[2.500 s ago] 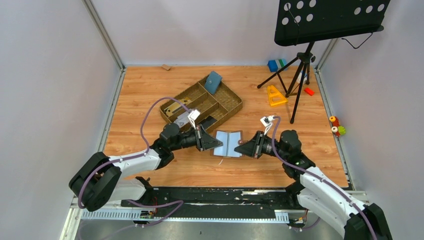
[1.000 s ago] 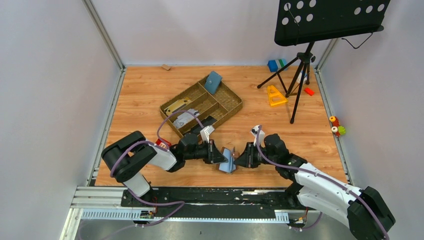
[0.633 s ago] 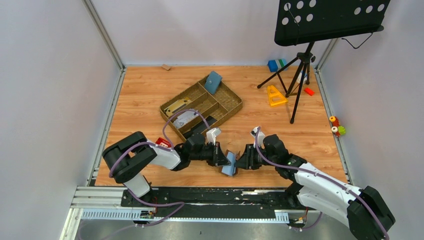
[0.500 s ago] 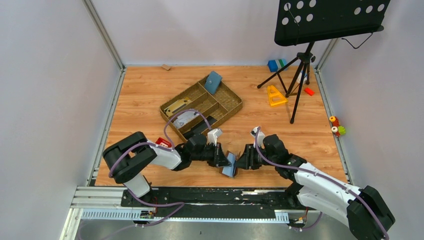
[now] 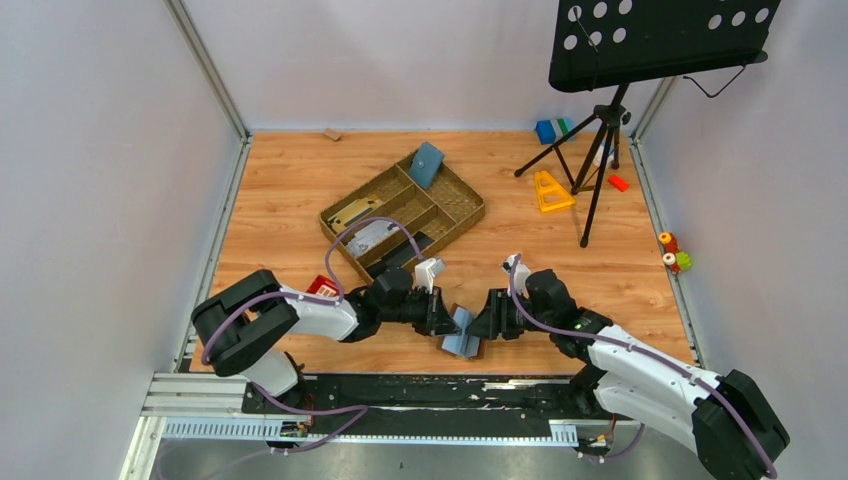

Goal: Take the credit cards out of the card holder
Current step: Remove the credit card from the card holder.

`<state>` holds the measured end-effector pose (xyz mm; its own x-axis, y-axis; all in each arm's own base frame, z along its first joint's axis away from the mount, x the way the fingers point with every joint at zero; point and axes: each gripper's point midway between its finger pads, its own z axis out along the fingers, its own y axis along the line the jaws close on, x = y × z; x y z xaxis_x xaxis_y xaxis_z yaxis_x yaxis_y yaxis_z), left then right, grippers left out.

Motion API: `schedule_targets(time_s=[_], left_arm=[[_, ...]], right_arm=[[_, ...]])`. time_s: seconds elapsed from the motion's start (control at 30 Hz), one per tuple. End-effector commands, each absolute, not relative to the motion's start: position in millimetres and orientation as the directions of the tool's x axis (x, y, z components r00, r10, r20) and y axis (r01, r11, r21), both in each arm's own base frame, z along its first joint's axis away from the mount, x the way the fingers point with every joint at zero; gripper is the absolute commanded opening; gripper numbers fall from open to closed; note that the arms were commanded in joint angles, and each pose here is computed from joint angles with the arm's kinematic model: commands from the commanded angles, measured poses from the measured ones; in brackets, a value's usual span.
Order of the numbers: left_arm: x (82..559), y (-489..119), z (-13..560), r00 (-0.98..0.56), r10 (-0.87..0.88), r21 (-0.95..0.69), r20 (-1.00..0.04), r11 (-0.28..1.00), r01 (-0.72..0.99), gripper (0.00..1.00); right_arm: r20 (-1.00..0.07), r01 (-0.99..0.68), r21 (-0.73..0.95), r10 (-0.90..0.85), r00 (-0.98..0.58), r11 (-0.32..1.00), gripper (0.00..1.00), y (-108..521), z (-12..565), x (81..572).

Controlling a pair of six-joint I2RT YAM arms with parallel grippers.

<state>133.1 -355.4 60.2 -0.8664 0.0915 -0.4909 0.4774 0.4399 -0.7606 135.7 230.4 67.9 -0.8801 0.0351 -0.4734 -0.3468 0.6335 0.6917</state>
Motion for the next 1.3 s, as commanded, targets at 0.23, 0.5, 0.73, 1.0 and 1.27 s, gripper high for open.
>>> schedule_targets(time_s=[0.23,0.5,0.73,1.0,1.27], left_arm=[[133,-363,93,-0.827,0.077,-0.755,-0.556,0.368,0.542,0.27],[128,-360,105,-0.823,0.061,-0.764,-0.565,0.34,0.549,0.55],[125,-361,89,-0.824,0.124,-0.736,-0.553,0.39,0.553,0.67],[122,-361,79,-0.822,0.16,-0.715,-0.547,0.422,0.558,0.71],[122,-363,82,-0.821,0.164,-0.719,-0.547,0.41,0.561,0.74]], right_arm=[[-0.475,-0.338,0.692,0.05,-0.878,0.638,0.47,231,62,138],[-0.469,-0.323,0.691,0.06,-0.881,0.646,0.36,229,57,138],[-0.478,-0.343,0.713,0.066,-0.876,0.612,0.37,235,67,139],[-0.485,-0.353,0.723,0.072,-0.872,0.593,0.38,241,80,141],[-0.475,-0.354,0.722,0.054,-0.878,0.594,0.38,244,77,139]])
